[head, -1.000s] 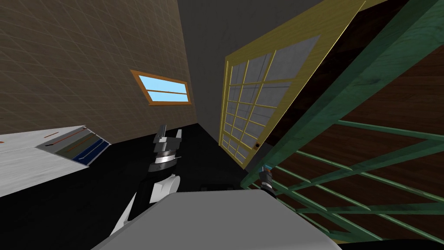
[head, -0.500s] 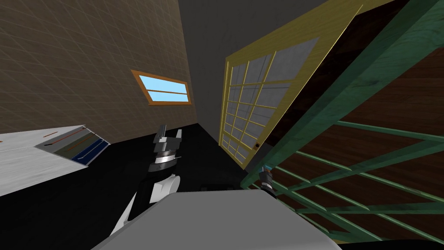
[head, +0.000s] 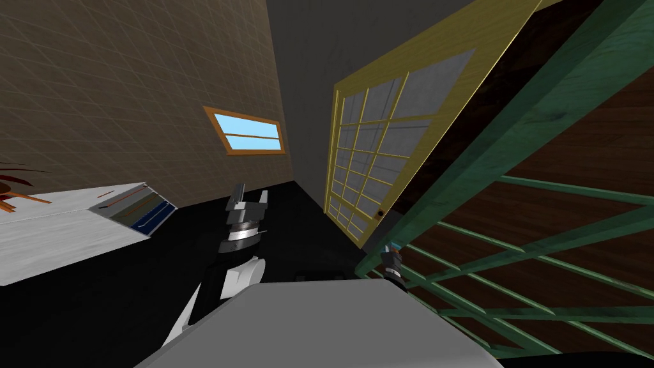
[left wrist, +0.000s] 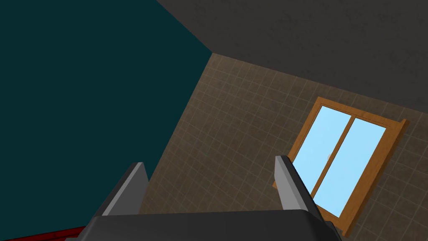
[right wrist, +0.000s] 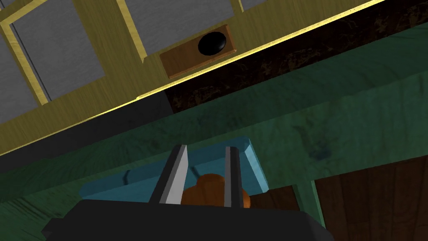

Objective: Pull the door open

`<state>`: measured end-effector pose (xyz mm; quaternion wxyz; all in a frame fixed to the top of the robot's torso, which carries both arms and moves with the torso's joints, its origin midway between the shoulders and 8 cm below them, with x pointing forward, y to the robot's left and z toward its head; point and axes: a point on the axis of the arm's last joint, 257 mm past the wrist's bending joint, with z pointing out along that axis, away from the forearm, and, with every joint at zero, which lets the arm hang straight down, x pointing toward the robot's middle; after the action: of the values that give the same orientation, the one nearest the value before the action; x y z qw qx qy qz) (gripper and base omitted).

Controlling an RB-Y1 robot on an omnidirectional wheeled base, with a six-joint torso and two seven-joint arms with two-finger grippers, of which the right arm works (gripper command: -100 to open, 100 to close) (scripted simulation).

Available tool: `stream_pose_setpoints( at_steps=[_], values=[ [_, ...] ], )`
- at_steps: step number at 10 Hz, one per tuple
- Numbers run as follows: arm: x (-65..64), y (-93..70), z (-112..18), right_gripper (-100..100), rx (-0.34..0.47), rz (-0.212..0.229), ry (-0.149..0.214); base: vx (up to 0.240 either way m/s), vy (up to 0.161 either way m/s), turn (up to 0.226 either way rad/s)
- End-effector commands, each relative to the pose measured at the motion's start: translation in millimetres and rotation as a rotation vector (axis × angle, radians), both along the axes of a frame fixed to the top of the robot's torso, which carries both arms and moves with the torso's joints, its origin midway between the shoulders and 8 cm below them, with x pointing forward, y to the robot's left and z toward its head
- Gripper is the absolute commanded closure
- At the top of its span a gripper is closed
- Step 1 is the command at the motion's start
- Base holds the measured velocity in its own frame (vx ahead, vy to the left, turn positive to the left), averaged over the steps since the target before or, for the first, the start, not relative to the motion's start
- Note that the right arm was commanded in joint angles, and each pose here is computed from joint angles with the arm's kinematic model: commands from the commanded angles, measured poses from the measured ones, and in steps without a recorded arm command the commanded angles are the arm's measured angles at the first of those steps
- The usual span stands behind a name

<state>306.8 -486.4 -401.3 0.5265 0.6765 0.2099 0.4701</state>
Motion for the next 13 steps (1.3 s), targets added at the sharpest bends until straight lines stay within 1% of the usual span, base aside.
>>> stream_pose_setpoints(
  at_steps=[1,4,5,7,8,10,11,13],
  values=[
    [-0.7,-0.8,1.5,-100,0.046,-0.009,-0.033,-0.063,0.014,0.063],
    [2.0,6.3,2.9,-100,0.152,-0.013,-0.105,-0.094,-0.022,0.014],
    [2.0,6.3,2.9,-100,0.157,-0.013,-0.108,-0.067,-0.002,0.018],
    [4.1,12.2,3.9,-100,0.239,-0.017,-0.164,-0.062,-0.005,0.037],
    [4.1,12.2,3.9,-100,0.247,-0.017,-0.169,-0.057,-0.008,0.027],
    [6.1,18.6,4.7,-100,0.333,-0.022,-0.226,-0.06,-0.008,0.045],
    [6.1,18.6,4.7,-100,0.346,-0.022,-0.234,-0.062,-0.015,0.025],
    [8.0,25.5,5.2,-100,0.433,-0.027,-0.292,-0.077,-0.008,0.056]
  ],
)
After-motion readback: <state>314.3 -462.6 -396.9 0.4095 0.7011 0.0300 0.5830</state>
